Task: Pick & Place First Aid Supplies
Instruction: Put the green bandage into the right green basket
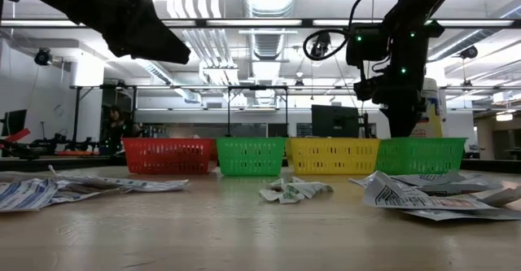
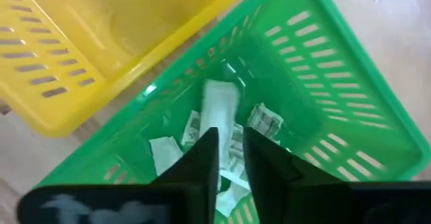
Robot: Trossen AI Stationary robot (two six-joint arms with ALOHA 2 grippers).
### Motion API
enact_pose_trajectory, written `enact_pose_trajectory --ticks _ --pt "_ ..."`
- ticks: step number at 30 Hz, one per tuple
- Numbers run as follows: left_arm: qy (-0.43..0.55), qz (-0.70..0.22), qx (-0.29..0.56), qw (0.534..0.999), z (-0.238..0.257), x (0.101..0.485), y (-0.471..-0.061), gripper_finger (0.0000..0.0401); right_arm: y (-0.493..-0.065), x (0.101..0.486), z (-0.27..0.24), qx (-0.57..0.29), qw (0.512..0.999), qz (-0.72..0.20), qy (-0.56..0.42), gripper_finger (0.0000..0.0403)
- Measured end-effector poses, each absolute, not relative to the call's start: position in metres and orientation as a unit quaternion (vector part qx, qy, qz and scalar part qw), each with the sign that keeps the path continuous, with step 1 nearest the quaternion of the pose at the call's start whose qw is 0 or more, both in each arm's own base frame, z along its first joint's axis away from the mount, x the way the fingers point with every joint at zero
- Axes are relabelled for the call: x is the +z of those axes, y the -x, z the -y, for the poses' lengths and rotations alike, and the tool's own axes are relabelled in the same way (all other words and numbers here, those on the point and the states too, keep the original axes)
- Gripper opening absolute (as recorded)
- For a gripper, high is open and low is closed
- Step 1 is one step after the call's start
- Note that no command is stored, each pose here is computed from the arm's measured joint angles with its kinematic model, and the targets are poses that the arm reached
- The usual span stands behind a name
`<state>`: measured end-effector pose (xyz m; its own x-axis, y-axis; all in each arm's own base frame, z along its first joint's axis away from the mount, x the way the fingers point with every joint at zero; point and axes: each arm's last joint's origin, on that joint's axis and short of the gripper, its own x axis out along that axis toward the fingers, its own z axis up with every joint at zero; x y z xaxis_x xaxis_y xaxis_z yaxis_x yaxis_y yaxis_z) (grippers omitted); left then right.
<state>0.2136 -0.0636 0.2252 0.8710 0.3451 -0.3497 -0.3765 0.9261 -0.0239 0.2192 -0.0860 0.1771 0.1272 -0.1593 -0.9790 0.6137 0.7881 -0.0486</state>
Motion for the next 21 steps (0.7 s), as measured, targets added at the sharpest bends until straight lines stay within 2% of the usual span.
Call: enact_pose_trajectory --ticks 5,10,16,21 --pt "0.045 -0.172 0.185 0.966 0.064 0.225 -0.213 0.014 -0.22 0.184 0.087 -0.261 0.724 -0.612 -0.182 0.0105" --pt "0.048 -0.175 0.176 0.968 0.065 0.225 -0.214 0.014 -0.212 0.21 0.08 -0.246 0.709 -0.634 -0.189 0.0113" --pt "0.051 -0.182 0.158 0.969 0.066 0.224 -0.214 0.014 -0.205 0.244 0.053 -0.157 0.775 -0.575 -0.213 0.0104" --pt "0.057 -0.187 0.139 0.971 0.067 0.224 -0.214 0.014 -0.202 0.265 0.021 -0.084 0.834 -0.511 -0.193 0.0093"
